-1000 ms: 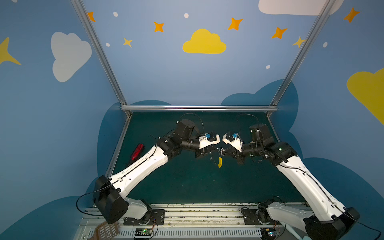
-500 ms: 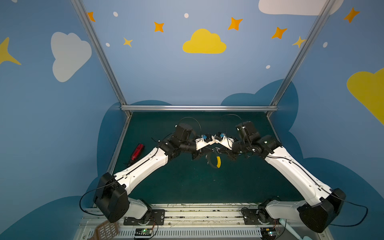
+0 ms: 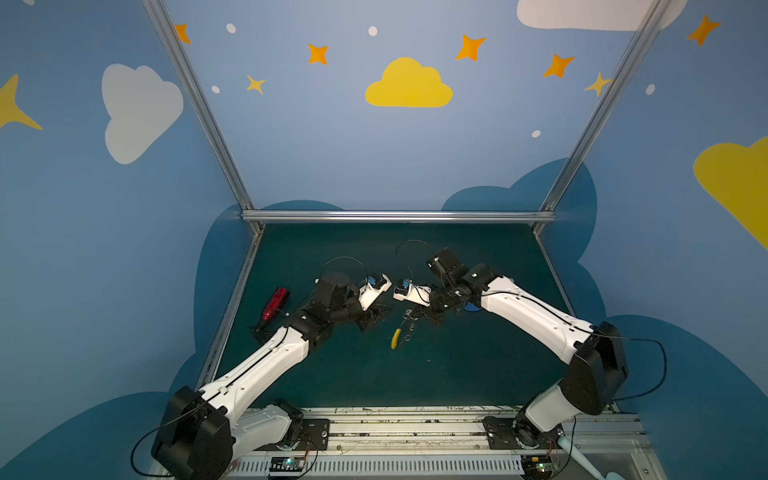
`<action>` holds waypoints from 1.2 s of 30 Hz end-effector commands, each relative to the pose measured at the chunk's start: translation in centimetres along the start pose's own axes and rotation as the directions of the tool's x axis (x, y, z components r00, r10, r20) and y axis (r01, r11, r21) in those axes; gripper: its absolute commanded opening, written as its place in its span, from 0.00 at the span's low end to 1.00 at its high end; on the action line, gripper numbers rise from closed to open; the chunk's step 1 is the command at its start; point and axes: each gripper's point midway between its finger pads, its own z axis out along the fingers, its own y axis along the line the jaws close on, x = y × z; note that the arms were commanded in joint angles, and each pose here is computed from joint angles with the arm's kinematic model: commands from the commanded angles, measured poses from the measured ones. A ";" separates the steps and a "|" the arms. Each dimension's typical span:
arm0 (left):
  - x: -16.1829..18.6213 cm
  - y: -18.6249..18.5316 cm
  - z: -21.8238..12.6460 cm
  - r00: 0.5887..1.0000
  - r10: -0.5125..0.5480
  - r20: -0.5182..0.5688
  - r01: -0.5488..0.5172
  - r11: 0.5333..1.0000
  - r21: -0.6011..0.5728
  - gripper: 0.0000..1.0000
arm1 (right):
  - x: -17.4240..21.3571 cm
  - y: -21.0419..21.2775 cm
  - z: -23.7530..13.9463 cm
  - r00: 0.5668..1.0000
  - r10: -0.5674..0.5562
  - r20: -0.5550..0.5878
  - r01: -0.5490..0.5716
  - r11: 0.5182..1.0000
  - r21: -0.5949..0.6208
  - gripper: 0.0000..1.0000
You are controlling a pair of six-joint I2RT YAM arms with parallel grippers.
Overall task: Put the keys on the keyring
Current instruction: 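Lower the hoop with keys onto the table and open both grippers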
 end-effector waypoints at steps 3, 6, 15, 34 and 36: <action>-0.6 4.2 -2.2 0.997 -0.061 0.041 0.068 0.973 -0.220 0.50 | -1.6 1.6 -0.8 0.997 -0.082 0.006 0.082 0.993 -0.084 0.00; 0.3 5.5 -1.9 0.996 -0.093 0.016 0.094 0.961 -0.262 0.51 | -0.3 0.2 0.1 0.996 -0.050 -0.070 0.047 0.998 -0.039 0.00; 2.9 7.4 1.3 0.983 -0.173 -0.066 0.149 0.951 -0.271 0.53 | 6.4 -3.9 3.5 0.955 0.078 -0.286 -0.086 0.996 -0.016 0.00; 4.2 9.9 5.0 0.963 -0.217 -0.158 0.176 0.955 -0.237 0.55 | 15.9 -9.7 6.8 0.817 0.257 -0.516 -0.269 0.962 0.052 0.07; 4.4 10.7 4.4 0.961 -0.236 -0.147 0.192 0.945 -0.263 0.58 | 15.6 -10.4 6.5 0.821 0.298 -0.487 -0.297 0.951 0.081 0.66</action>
